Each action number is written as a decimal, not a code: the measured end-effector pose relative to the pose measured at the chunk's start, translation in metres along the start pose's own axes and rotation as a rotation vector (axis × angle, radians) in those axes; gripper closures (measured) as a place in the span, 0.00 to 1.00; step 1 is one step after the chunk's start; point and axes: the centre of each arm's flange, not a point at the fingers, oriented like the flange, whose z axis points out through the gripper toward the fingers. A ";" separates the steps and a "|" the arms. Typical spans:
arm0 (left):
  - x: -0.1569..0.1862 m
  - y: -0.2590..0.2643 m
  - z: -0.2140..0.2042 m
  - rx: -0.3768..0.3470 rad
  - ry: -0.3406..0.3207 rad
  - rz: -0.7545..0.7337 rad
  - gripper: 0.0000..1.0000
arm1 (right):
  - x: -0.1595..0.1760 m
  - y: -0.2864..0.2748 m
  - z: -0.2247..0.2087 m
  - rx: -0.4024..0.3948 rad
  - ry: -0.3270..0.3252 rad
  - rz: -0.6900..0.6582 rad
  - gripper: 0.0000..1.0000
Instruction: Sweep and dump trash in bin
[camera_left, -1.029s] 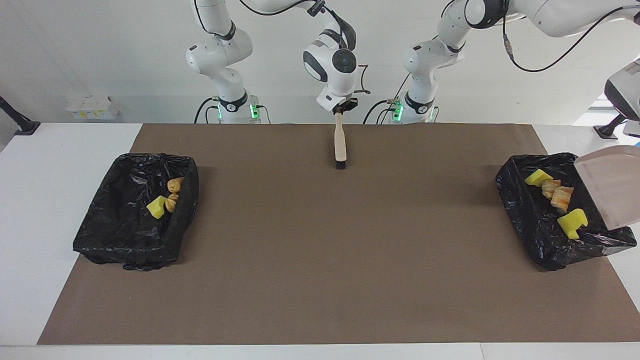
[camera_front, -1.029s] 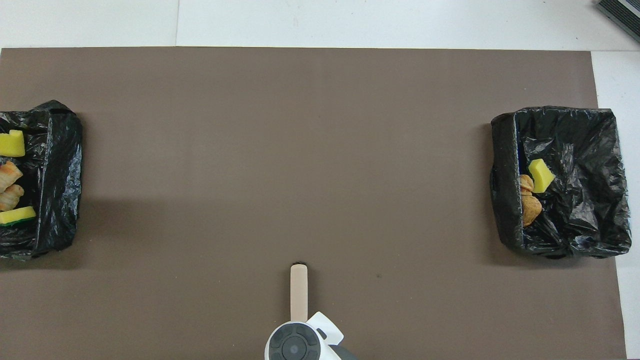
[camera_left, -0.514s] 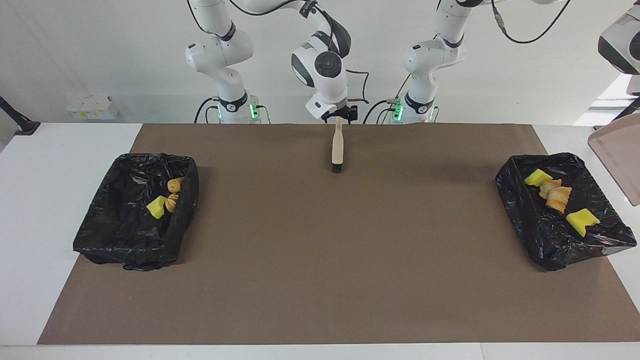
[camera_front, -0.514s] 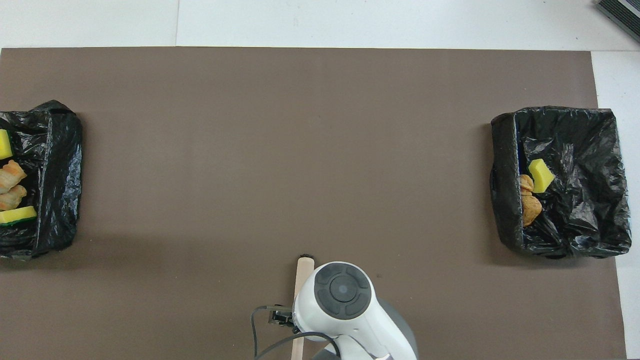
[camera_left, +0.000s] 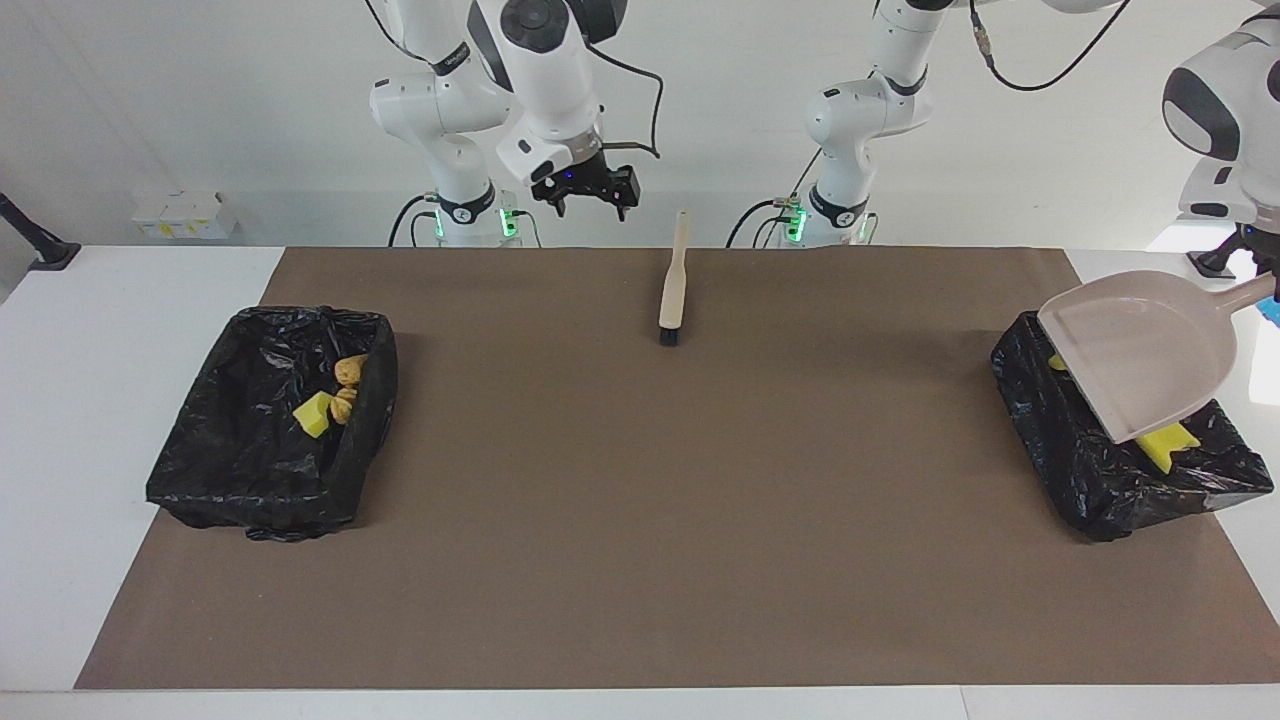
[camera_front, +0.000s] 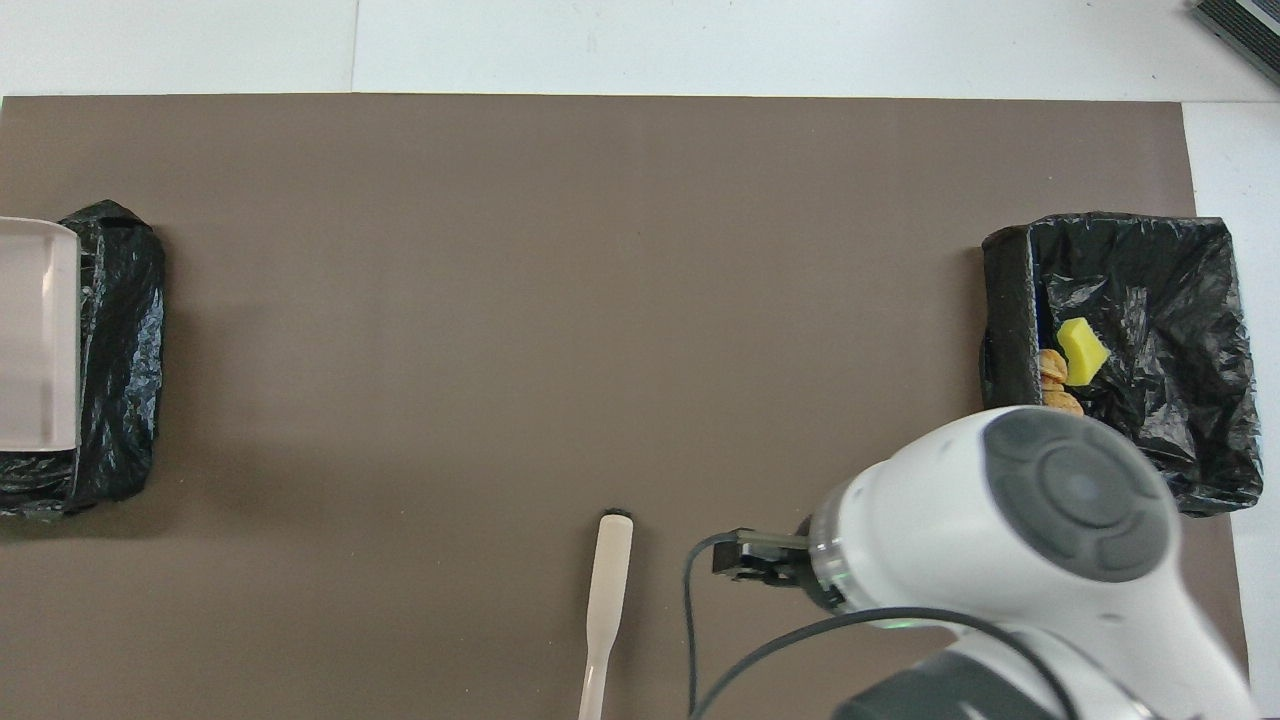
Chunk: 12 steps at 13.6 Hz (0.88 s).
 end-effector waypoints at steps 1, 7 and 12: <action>0.010 0.002 0.003 -0.007 0.085 -0.069 0.68 | 0.010 0.024 -0.022 0.006 0.005 0.000 0.00; 0.091 0.014 0.018 -0.132 0.213 -0.547 0.68 | 0.075 0.089 -0.096 -0.060 0.038 0.053 0.00; 0.171 0.016 0.021 -0.247 0.317 -0.912 0.68 | 0.088 0.090 -0.098 -0.084 0.050 0.053 0.00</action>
